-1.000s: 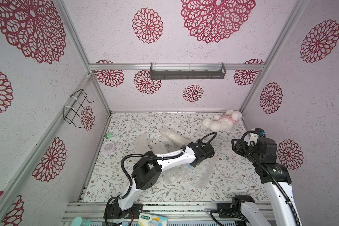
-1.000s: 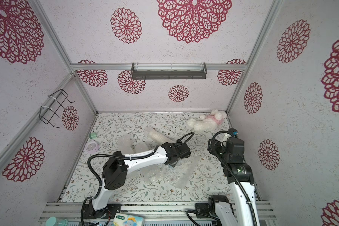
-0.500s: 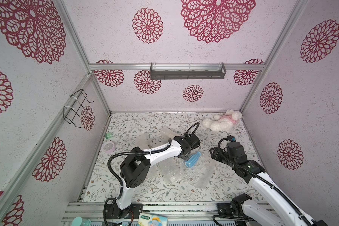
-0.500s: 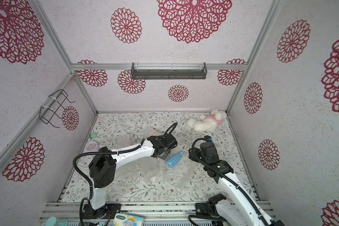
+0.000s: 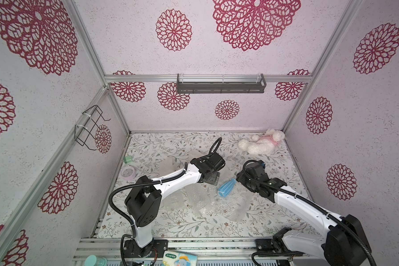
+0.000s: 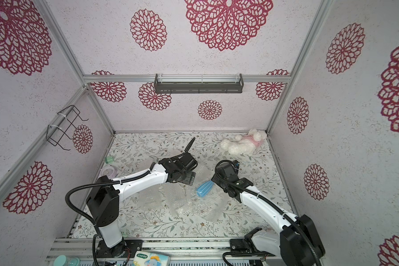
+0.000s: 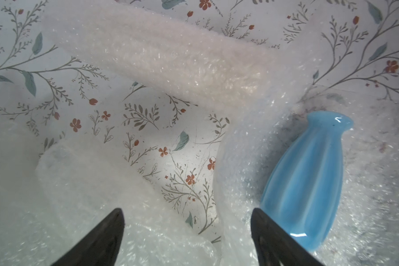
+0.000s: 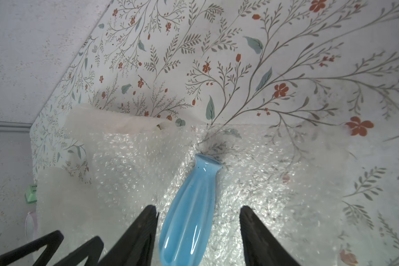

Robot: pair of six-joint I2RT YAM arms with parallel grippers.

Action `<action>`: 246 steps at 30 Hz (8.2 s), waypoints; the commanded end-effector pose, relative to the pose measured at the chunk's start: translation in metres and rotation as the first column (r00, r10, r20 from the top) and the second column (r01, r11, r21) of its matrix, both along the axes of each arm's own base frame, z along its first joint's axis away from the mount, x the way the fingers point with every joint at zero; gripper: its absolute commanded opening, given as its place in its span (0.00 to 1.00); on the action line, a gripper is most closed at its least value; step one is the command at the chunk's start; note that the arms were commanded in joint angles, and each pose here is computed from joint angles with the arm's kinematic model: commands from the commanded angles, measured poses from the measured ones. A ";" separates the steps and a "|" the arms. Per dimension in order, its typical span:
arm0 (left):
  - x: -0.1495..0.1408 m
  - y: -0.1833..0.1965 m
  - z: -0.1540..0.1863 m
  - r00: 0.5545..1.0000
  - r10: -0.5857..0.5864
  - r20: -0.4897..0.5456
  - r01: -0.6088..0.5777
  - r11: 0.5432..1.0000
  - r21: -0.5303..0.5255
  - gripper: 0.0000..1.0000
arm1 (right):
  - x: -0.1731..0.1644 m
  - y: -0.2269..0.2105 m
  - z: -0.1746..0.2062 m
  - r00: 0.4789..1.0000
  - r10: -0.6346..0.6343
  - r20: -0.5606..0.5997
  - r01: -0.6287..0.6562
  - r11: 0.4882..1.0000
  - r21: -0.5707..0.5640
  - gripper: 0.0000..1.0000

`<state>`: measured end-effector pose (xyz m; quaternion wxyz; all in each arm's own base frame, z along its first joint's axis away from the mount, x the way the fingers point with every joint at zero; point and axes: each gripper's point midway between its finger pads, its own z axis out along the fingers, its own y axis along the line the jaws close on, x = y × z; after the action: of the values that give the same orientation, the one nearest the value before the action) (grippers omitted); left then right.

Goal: Unwrap the vase from the bubble wrap
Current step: Unwrap the bubble wrap at the center of the board, then pick up the vase from the bubble wrap, then place the vase at the center of the board.

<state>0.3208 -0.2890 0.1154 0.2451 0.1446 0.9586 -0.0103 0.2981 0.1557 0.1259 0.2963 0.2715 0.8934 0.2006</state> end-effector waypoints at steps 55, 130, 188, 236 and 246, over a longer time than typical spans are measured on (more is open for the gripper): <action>-0.031 0.031 0.149 0.962 -0.221 0.163 0.274 0.795 -0.541 0.99 | 0.035 0.023 -0.095 0.956 -0.089 -0.278 0.129 0.983 0.128 0.55; -0.014 0.041 0.152 0.979 -0.150 0.137 0.203 0.742 -0.639 0.99 | 0.061 -0.104 0.100 0.872 -0.061 0.485 0.369 0.734 -0.571 0.39; 0.006 0.061 0.144 0.990 -0.083 0.117 0.139 0.754 -0.642 0.98 | 0.156 -0.279 0.053 0.741 -0.379 0.554 0.667 0.510 -0.544 0.40; 0.008 0.064 0.149 0.991 -0.069 0.118 0.130 0.736 -0.664 0.98 | 0.086 -0.220 0.102 0.809 -0.352 0.470 0.573 0.646 -0.503 0.85; 0.007 0.062 0.149 0.992 -0.075 0.106 0.127 0.722 -0.680 0.98 | 0.048 -0.075 0.050 0.969 -0.037 0.246 0.125 0.928 -0.351 0.73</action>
<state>0.3249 -0.2270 0.2598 0.3086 0.0965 0.8750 -0.3603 0.3606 0.0466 0.2125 0.5279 0.2459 0.8129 -0.0010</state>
